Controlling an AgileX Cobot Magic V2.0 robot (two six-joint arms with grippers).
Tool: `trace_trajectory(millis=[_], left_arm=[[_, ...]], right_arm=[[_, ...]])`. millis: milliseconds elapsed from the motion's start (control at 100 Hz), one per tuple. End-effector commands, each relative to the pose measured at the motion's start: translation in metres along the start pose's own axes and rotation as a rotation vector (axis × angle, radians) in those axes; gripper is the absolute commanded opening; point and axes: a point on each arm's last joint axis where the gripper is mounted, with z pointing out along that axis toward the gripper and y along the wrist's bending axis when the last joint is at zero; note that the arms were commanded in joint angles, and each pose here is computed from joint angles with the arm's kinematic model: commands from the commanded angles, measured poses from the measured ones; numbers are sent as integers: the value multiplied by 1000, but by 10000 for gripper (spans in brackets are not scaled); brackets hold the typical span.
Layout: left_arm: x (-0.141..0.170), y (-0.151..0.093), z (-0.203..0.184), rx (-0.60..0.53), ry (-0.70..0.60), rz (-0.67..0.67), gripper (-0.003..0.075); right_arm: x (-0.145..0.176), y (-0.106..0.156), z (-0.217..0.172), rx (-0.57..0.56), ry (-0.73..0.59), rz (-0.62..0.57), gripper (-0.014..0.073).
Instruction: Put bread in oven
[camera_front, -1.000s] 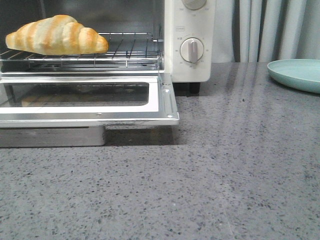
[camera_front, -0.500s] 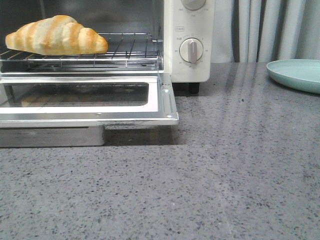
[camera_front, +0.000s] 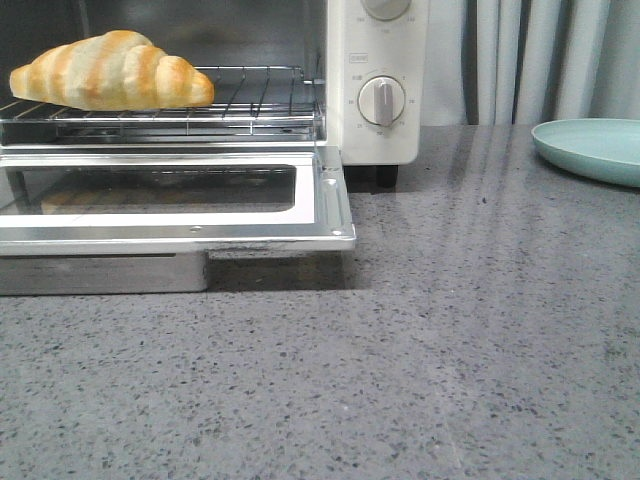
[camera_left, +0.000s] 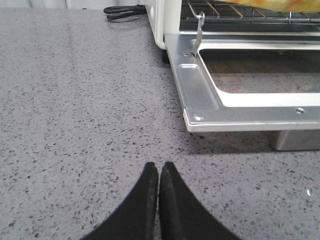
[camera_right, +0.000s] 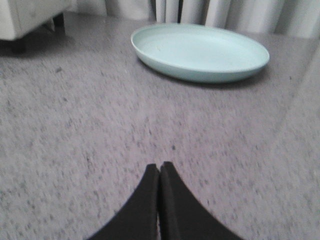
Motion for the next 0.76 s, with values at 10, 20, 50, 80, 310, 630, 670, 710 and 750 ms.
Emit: trace_trajectory(millis=[10,20,50,80,310,630,670,710,750], left_arm=[[1,0,0,-5,-59,-6,-21],[1,0,0,-5,-59,-6,-21],[1,0,0,-5,-59,-6,-21],[1,0,0,-5,-59,-6,-21],[1,0,0,-5,-59,-6,-21],[1,0,0,-5,-59,-6,-21],[1,0,0,-5,-59,-6,-21],[1,0,0,-5,-59,-6,-21],[1,0,0,-5,-59,-6,-21]], right_arm=[[3,0,-1,9,-8,-15,-69],[3,0,-1,9,-6,-15,-69],[3,0,-1,9,-6,-15,-69],[3,0,-1,9,-6,-15,-69],[3,0,-1,8,-8,-15,-69],[3,0,-1,8,-14,-15,-69],[3,0,-1,8,-15,-15,-69],[3,0,-1,8,-15,-15,-69],[3,0,-1,8,-15,-15,-69]])
